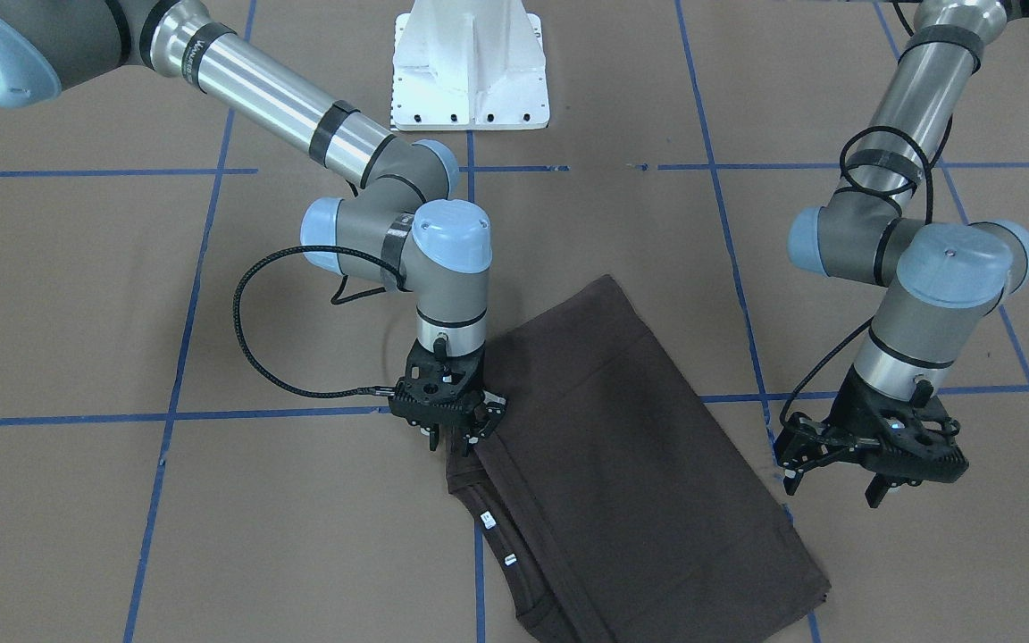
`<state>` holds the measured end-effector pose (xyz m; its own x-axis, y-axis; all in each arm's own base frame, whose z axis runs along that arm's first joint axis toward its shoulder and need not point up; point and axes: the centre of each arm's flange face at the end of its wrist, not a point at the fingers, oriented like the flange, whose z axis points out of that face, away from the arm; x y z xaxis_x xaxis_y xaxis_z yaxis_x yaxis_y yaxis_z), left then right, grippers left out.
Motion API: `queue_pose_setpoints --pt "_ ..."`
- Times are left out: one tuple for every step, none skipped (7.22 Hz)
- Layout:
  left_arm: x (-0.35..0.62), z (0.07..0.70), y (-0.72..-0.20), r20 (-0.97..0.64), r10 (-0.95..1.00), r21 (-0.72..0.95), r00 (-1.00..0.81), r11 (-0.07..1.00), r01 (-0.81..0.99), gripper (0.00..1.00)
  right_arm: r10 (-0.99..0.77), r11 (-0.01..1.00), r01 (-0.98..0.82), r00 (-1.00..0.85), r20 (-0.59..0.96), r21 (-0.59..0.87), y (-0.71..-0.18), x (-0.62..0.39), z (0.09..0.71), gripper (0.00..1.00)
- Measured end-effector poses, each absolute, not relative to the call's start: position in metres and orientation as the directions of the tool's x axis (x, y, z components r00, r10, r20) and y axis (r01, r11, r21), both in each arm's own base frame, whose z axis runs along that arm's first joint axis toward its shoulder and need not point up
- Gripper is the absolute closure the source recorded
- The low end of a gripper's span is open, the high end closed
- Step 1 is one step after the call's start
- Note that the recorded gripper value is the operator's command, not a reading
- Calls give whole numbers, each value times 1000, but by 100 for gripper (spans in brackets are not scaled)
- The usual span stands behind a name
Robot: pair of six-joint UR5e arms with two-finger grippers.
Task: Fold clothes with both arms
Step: 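Reach the right gripper to the shirt's collar edge near the left gripper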
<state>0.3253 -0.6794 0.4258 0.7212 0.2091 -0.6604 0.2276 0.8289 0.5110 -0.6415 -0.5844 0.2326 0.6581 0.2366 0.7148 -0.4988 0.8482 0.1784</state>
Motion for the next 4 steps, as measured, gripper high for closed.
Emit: queue_pose_setpoints --pt "325 426 -680 -660 209 511 721 829 227 0 236 848 -498 660 714 180 -583 -643 233 54" --pt "325 426 -680 -660 209 511 722 829 227 0 235 849 -497 661 713 181 -582 -644 234 57" --pt "325 427 -679 -659 209 511 722 829 226 0 233 849 -495 663 712 183 -580 -647 234 68" --pt "325 429 -679 -659 208 510 723 830 225 0 231 849 -495 665 710 187 -577 -649 235 100"
